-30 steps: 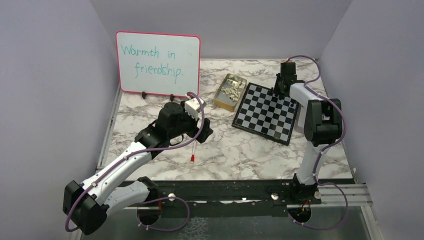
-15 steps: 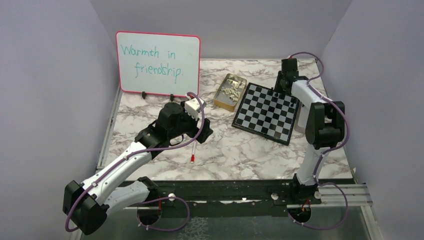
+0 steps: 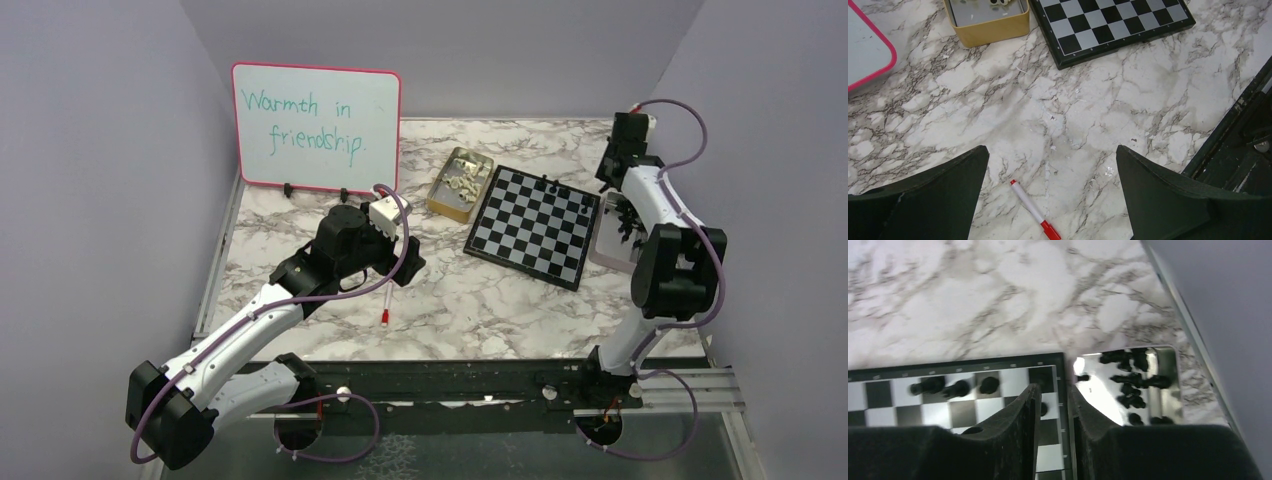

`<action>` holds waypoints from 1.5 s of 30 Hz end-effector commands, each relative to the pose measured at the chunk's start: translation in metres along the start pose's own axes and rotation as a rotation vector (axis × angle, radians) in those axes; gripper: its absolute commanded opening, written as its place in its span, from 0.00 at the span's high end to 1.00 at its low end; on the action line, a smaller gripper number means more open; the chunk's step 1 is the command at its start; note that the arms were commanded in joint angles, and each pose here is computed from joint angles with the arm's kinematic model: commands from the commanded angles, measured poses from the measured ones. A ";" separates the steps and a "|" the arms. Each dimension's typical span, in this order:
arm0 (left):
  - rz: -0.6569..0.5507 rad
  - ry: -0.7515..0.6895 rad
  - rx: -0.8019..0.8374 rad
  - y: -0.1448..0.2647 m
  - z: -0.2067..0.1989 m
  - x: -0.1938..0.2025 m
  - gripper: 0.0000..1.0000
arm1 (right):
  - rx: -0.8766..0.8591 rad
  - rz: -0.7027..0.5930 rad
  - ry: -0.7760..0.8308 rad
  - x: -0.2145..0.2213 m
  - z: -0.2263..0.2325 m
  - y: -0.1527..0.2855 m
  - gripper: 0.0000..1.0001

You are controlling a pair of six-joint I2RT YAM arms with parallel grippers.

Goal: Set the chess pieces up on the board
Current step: Pick up the chess piece from the storage box.

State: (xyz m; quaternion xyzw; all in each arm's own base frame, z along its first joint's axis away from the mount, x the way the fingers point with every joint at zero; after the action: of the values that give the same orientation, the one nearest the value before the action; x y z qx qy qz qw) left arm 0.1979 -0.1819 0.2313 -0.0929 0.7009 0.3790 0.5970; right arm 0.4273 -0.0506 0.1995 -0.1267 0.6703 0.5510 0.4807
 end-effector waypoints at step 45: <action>-0.015 -0.007 -0.025 0.001 0.002 -0.001 0.01 | 0.299 0.288 -0.146 0.086 -0.105 -0.069 0.63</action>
State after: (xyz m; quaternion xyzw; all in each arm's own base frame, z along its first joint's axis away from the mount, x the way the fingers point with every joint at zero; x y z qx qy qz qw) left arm 0.1985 -0.1814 0.2312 -0.0945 0.6994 0.3817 0.5968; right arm 0.3828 -0.1336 0.0946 0.0629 0.7117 0.5255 0.4619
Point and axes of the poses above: each gripper's point midway between its finger pads, its own y axis back along the fingers, its own z axis along the line the jaws close on, x = y × z, the point moved 7 cm from there along y, back along the fingers, and after that the axes turned 9 degrees about -y, right-handed, at the moved point
